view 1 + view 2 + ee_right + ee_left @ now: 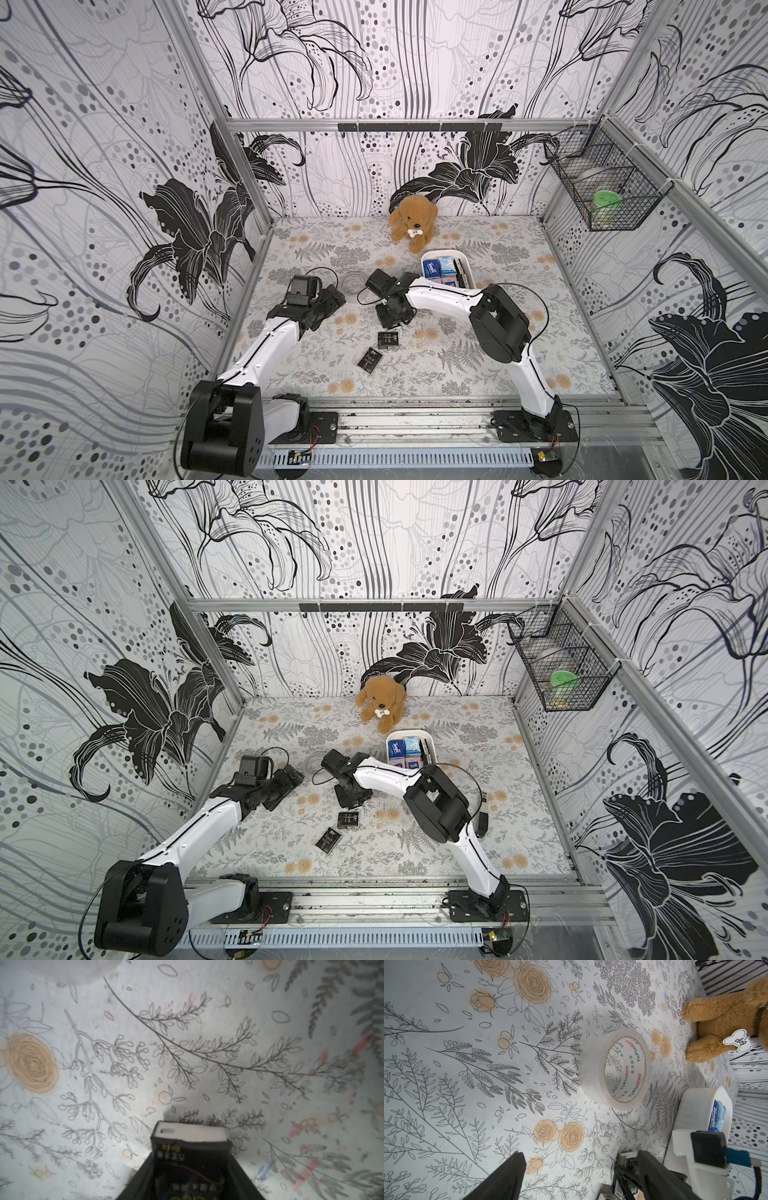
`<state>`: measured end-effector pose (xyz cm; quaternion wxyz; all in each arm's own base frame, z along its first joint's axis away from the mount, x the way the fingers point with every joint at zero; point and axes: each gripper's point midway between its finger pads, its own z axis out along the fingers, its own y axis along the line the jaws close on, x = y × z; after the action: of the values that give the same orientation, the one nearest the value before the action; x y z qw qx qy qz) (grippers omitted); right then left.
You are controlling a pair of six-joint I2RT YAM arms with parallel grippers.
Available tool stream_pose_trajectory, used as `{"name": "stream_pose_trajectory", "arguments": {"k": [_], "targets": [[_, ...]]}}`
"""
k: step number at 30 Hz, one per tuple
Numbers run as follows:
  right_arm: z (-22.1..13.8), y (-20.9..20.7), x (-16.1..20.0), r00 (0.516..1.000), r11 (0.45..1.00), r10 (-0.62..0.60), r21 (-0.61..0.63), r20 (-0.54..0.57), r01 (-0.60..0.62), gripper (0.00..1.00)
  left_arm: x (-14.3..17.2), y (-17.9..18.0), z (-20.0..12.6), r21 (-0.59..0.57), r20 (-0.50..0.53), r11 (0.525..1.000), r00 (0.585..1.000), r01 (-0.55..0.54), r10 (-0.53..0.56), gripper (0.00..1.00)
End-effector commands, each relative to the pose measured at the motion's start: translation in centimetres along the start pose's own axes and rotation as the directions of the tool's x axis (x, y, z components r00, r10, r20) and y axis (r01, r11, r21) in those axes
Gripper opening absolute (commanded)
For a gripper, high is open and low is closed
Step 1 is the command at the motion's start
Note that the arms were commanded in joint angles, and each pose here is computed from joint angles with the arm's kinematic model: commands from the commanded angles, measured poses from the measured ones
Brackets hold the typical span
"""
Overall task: Put the pocket tissues into the storage box
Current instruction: Pick up the pocket tissues from the center of the board, then place the pocket tissues in the storage box.
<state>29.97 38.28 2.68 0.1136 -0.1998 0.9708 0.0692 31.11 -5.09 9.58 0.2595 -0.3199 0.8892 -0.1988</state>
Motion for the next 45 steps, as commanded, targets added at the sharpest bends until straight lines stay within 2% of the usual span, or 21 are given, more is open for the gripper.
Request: {"name": "stream_pose_trajectory", "arguments": {"k": [1, 11, 18, 25, 31, 45], "targets": [[-0.5, -0.4, 0.0, 1.0, 1.0, 0.007, 0.021, 0.001, -0.007, 0.46, -1.1, -1.1, -0.9, 0.031, 0.034, 0.999, 0.999, -0.03, 0.029, 0.89], [-6.3, -1.2, -3.2, 0.986, 0.999, 0.038, 0.013, 0.164, -0.04, 0.46, -0.7, -2.6, -0.4, 0.09, 0.008, 0.996, 1.0, -0.009, 0.008, 0.88], [-10.6, -4.9, -4.7, 0.959, 0.992, 0.117, 0.021, 0.26, -0.127, 0.46, 1.0, -6.1, 0.1, 0.121, -0.017, 0.99, 0.997, -0.076, 0.078, 0.88], [-11.3, -10.2, -3.3, 0.934, 0.969, 0.225, 0.04, 0.279, -0.245, 0.46, 2.3, -9.3, 0.2, 0.154, -0.025, 0.979, 0.99, -0.134, 0.14, 0.88], [-10.8, -13.5, -1.9, 0.917, 0.945, 0.295, 0.062, 0.271, -0.322, 0.46, 3.1, -9.7, 0.4, 0.153, -0.036, 0.976, 0.986, -0.153, 0.16, 0.88], [-10.1, -15.9, -0.9, 0.916, 0.928, 0.3, 0.14, 0.264, -0.345, 0.47, 3.2, -9.5, 0.2, 0.148, -0.034, 0.976, 0.986, -0.157, 0.164, 0.88]]}}
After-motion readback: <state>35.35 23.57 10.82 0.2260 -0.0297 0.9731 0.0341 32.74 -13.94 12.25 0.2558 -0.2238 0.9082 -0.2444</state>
